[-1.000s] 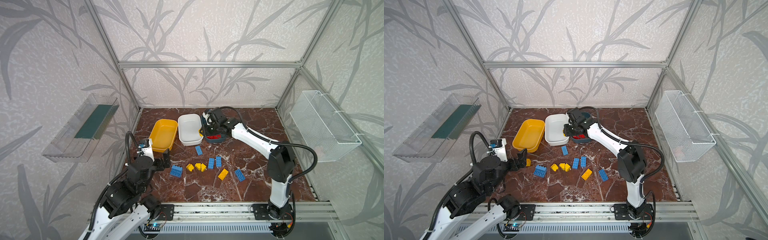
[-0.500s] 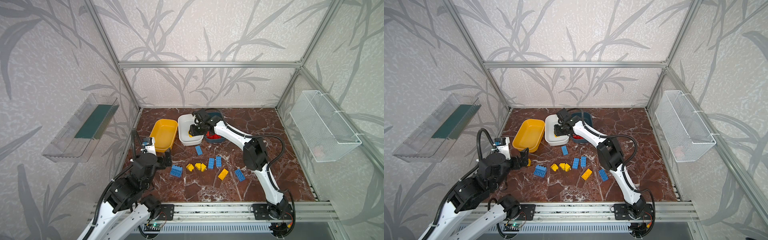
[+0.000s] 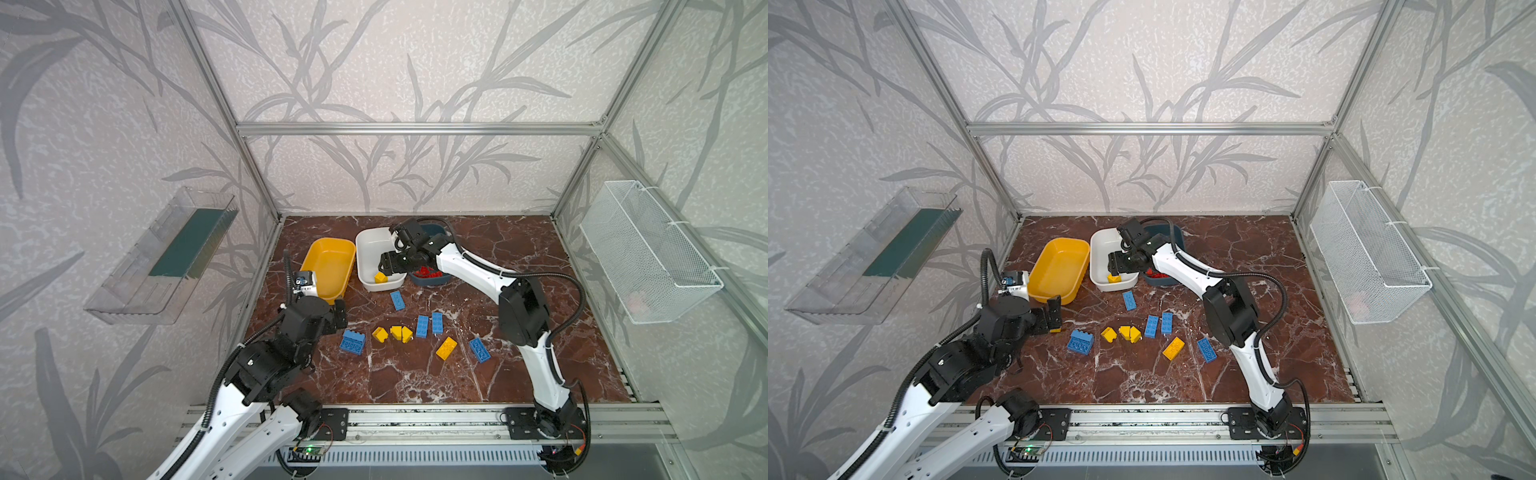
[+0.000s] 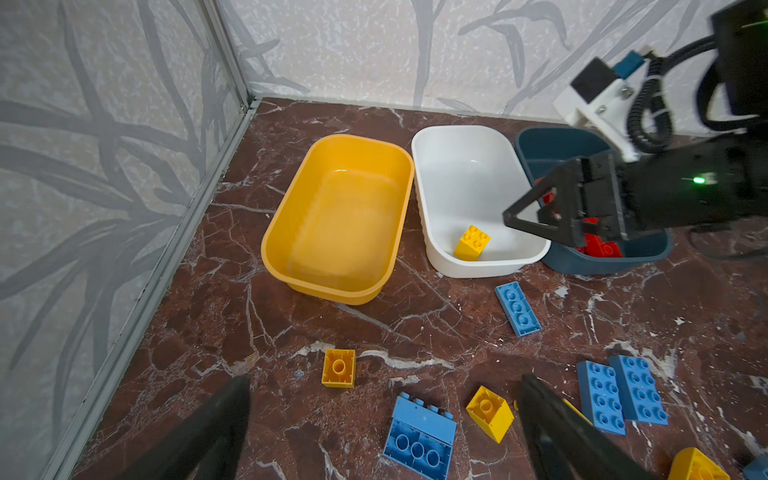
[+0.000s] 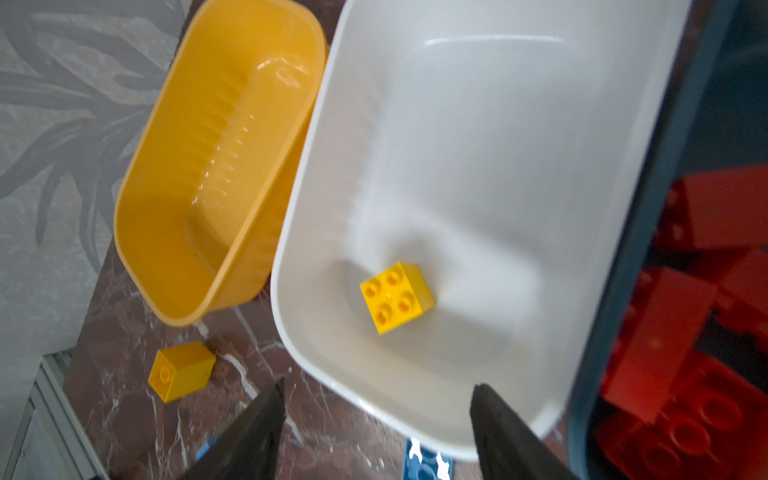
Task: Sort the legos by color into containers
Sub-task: 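Drop the yellow brick in the white tub with right gripper while left gripper lowers, then grasp a yellow brick with the left gripper while the right gripper withdraws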
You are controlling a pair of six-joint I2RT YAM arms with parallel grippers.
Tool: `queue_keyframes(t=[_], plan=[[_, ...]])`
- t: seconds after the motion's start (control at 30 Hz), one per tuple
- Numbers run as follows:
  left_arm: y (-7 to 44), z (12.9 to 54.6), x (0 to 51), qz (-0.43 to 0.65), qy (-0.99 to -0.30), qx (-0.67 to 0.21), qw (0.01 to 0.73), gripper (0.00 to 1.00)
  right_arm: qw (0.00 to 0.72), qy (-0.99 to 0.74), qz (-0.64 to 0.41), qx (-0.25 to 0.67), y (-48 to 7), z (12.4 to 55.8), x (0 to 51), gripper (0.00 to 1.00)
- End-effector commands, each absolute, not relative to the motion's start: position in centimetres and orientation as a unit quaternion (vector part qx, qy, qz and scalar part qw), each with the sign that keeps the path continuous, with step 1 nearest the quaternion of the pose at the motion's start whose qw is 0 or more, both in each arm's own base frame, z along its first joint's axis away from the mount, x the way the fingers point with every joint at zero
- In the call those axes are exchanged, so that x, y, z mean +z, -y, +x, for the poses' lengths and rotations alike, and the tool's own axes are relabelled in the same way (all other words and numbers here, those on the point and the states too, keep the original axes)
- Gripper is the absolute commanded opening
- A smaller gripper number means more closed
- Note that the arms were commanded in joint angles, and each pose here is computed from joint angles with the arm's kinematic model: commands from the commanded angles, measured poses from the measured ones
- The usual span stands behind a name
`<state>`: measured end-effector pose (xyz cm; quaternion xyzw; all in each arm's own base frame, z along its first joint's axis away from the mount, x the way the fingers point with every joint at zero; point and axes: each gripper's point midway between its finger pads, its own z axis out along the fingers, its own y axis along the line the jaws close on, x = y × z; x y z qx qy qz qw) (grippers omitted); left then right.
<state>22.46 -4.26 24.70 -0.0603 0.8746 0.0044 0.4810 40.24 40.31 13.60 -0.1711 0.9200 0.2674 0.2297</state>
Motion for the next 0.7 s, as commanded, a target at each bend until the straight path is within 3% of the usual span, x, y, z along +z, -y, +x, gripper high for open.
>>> queue_keyframes(t=[0.0,0.4,0.67], plan=[[3.5,22.5,23.6,-0.077,-0.884,0.03,0.46,0.99,0.302,-0.882,-0.185,0.31,-39.4,38.9,19.3,0.75],[2.4,24.4,17.9,-0.095,-0.929,0.084,0.349,0.98,0.339,-0.858,-0.179,0.341,-30.3,28.6,17.2,0.79],[2.2,26.2,12.6,-0.101,-0.965,0.068,0.232,0.83,0.356,-0.847,-0.16,0.359,-26.3,24.4,15.6,0.79]])
